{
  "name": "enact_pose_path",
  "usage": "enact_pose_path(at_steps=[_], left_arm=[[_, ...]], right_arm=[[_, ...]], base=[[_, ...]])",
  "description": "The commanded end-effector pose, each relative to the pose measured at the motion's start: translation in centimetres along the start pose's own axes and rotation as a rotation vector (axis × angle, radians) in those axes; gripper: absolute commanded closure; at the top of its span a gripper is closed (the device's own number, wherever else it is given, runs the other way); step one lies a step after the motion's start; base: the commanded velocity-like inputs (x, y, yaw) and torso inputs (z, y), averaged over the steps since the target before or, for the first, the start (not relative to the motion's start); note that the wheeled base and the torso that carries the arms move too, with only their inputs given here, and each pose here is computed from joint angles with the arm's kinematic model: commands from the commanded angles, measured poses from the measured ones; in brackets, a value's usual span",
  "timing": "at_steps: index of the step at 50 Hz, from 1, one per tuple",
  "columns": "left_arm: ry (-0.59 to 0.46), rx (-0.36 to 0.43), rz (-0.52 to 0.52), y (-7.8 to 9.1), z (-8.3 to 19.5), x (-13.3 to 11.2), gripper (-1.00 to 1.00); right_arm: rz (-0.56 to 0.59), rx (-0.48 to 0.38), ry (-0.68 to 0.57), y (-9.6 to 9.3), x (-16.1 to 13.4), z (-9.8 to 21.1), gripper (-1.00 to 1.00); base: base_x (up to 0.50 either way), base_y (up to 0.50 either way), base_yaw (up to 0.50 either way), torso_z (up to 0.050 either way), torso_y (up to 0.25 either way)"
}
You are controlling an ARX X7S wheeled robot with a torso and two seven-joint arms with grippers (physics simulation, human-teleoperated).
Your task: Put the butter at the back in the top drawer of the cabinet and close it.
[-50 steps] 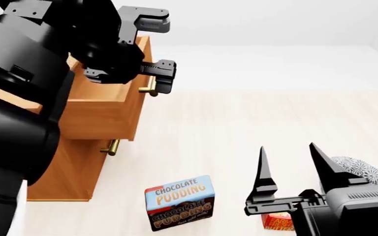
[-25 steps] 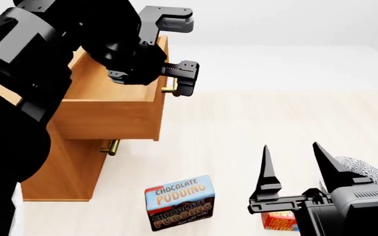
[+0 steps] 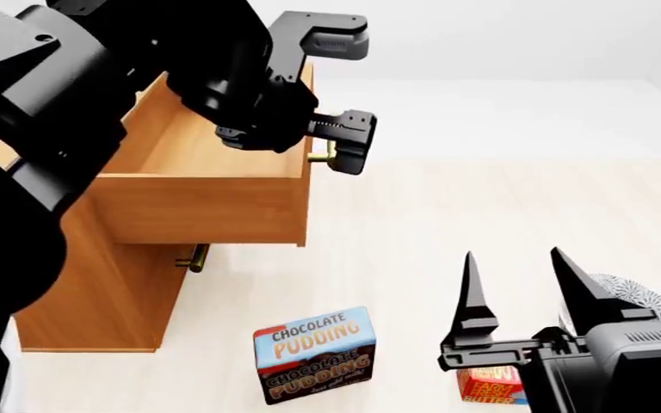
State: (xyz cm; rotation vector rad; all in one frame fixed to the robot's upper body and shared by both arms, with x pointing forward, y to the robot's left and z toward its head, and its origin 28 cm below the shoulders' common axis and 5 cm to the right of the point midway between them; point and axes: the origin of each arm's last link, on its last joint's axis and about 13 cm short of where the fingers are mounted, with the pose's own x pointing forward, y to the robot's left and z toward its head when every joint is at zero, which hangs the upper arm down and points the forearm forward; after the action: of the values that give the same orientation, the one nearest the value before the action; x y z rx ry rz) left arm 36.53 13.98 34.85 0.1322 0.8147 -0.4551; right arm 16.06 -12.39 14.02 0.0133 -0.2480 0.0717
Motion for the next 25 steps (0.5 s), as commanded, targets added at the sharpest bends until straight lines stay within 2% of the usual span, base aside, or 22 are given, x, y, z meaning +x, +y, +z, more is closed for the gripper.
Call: enact_pose_path(at_steps=[1,12,20,25], left_arm=[[-0.042,-0.015,-0.185,-2.2,0.6,-0.3,-1.00],[-0.063,-0.016,-0.223,-2.4,0.8,-0.4,-1.00],[-0.108,-0.017,-0.130,-2.0,1.4,-1.2,-1.00],[-0.151,-0.010,-0.036,-1.7,1.9,-1.7,-1.00]], right_arm=[[-0.003,0.004,0.000,-0.1,0.0,0.0,-1.00],[-0.005,0.008,0.001,-0.2,0.1,0.1,-1.00],[-0.003,0.006,0.002,-0.2,0.1,0.0,-1.00],[-0.001,0.005,0.002,-0.1,0.1,0.0,-1.00]], base=[[0.00,0.00,0.00,0.000,0.000],[0.00,0.00,0.00,0.000,0.000],[0.00,0.00,0.00,0.000,0.000],[0.00,0.00,0.00,0.000,0.000]])
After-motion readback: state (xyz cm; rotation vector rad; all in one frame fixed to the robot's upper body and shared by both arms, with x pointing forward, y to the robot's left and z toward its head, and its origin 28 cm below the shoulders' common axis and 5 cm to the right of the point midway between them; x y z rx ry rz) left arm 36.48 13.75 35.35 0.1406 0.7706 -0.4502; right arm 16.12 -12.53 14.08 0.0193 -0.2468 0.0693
